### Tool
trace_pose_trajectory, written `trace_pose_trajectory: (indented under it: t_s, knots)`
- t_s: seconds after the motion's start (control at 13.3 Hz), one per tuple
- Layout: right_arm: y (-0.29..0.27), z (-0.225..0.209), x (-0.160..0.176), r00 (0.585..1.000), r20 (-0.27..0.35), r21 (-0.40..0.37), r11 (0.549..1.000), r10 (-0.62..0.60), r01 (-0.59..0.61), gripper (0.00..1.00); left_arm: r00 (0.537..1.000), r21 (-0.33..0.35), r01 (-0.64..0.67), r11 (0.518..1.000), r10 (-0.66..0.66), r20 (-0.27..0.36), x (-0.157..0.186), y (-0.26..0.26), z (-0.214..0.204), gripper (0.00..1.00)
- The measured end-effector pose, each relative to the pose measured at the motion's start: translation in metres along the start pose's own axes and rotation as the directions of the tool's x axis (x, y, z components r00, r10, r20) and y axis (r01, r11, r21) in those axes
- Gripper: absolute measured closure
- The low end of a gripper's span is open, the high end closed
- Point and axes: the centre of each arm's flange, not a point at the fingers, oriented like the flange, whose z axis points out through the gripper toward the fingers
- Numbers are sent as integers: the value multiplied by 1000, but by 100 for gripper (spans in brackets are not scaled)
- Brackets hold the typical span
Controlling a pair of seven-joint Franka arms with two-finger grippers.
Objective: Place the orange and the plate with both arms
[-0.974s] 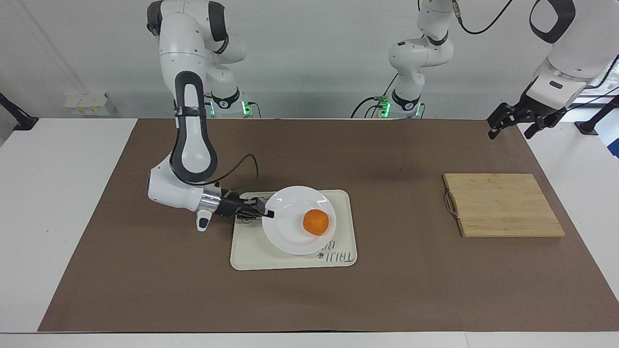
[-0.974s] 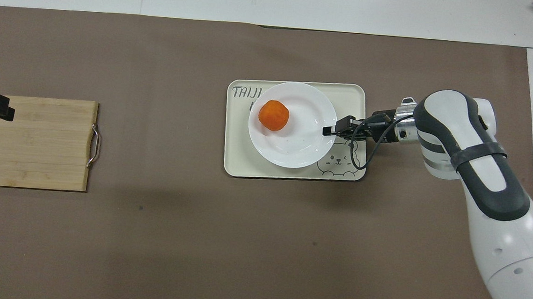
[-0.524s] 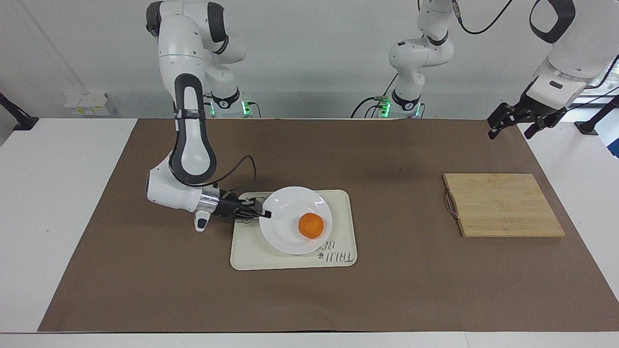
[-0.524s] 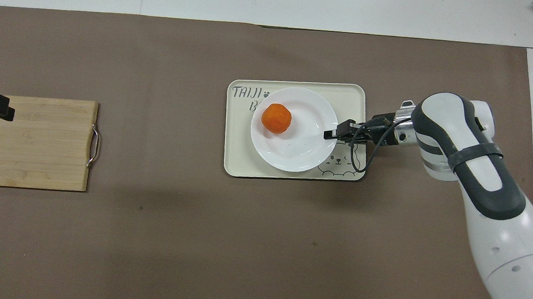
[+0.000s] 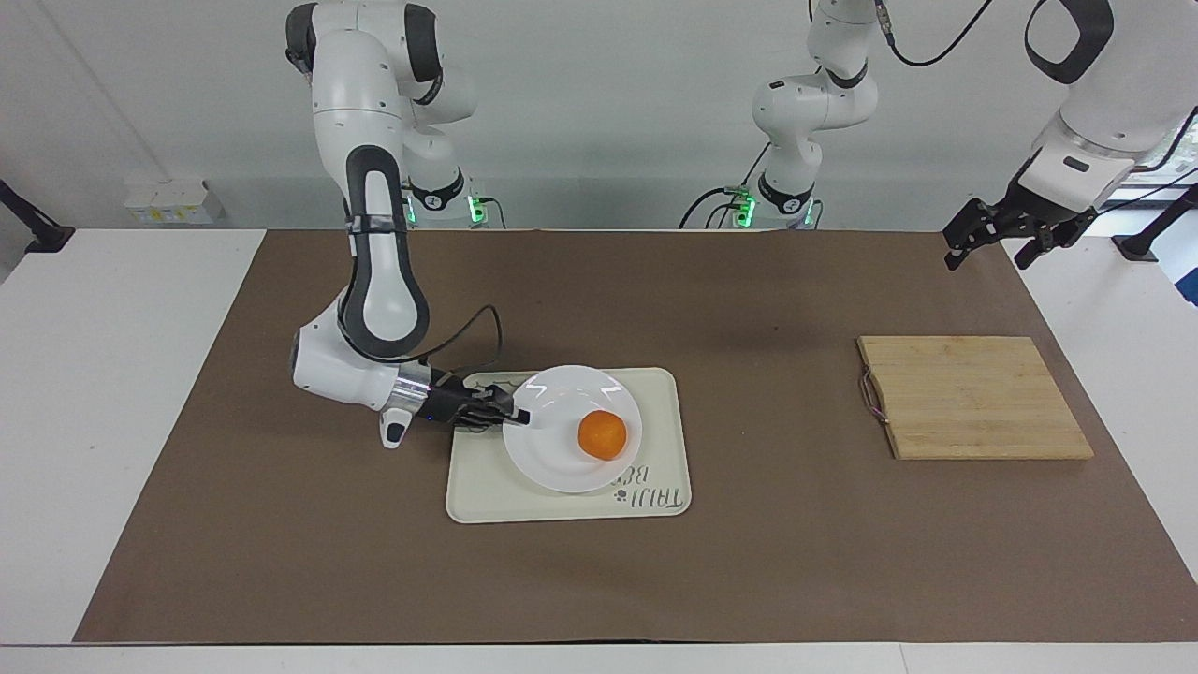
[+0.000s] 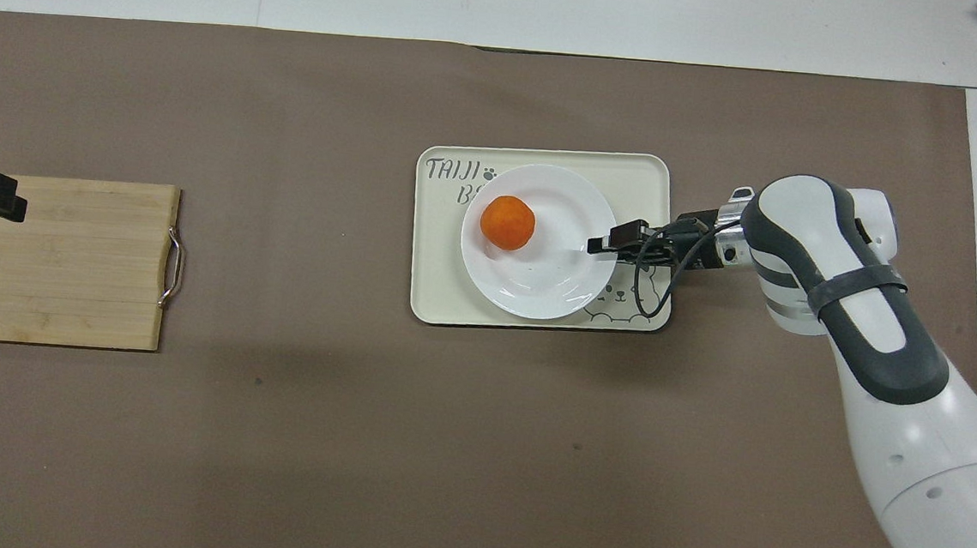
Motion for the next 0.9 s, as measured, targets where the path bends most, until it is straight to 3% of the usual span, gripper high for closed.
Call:
trace_pose_trajectory:
  t_s: [0.3,0.37,0.6,0.9]
  knots:
    - [-18,-31,5,999,-3,-87,995,-50,49,7,1000,0,0,1000,0,0,0,0,0,0]
    - [-24,-45,6,998,-10,-119,991,-57,56,0,1000,0,0,1000,0,0,0,0,0,0]
    - [-39,-91,5,997,-24,-247,966,-79,71,0,1000,0,0,1000,0,0,0,0,0,0]
    - [-86,-158,-14,996,-39,-475,878,-86,57,0,1000,0,0,1000,0,0,0,0,0,0]
